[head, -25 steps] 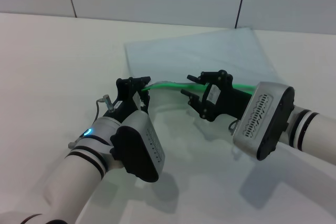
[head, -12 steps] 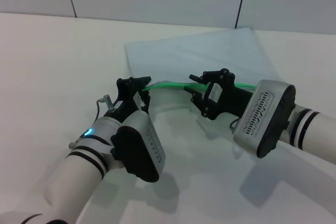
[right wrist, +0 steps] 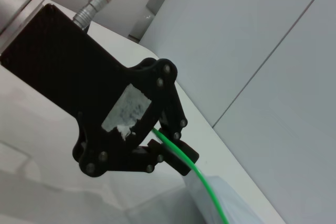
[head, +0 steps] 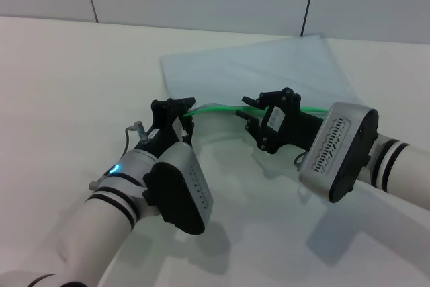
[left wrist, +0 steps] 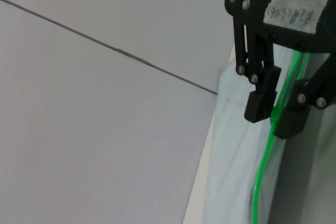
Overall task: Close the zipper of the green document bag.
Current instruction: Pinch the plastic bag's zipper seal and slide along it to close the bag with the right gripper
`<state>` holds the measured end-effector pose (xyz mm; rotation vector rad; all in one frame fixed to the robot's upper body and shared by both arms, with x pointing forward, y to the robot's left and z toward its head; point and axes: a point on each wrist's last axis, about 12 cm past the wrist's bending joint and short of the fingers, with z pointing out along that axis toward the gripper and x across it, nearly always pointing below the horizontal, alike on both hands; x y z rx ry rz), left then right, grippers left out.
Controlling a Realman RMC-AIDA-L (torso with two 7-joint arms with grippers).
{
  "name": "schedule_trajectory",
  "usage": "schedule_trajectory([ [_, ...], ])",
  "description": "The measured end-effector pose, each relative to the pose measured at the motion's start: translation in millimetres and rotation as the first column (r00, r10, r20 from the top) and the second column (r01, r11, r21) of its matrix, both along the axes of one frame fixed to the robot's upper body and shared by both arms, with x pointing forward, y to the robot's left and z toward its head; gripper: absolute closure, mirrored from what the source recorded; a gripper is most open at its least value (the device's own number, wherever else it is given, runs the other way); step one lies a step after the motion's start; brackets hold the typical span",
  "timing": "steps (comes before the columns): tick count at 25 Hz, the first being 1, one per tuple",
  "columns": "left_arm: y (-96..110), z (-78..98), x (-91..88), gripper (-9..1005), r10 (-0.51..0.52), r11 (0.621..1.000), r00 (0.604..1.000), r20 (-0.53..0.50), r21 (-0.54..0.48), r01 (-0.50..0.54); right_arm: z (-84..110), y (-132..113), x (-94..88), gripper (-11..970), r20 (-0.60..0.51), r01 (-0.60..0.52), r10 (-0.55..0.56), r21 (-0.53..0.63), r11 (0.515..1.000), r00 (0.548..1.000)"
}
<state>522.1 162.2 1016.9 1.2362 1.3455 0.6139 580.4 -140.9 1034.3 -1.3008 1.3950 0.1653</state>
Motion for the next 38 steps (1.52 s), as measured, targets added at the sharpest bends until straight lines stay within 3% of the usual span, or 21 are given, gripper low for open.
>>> schedule_trajectory([
  [18, -0.2, 0.0, -0.4, 942, -0.011, 1.0, 1.0, 0.007, 0.008, 0.011, -0.7, -0.8, -0.4, 785, -0.001, 0.0, 0.0, -0.003, 1.0, 1.0],
  [29, -0.2, 0.0, -0.4, 943, -0.011, 1.0, 1.0, 0.007, 0.008, 0.011, -1.3, -1.3, -0.8, 877, -0.001, -0.001, 0.001, -0.006, 1.0, 1.0],
  [38, -0.5, 0.0, -0.7, 943, -0.015, 1.0, 1.0, 0.007, 0.009, 0.015, -2.1, -2.2, -1.0, 876, -0.002, -0.001, 0.001, -0.012, 1.0, 1.0],
])
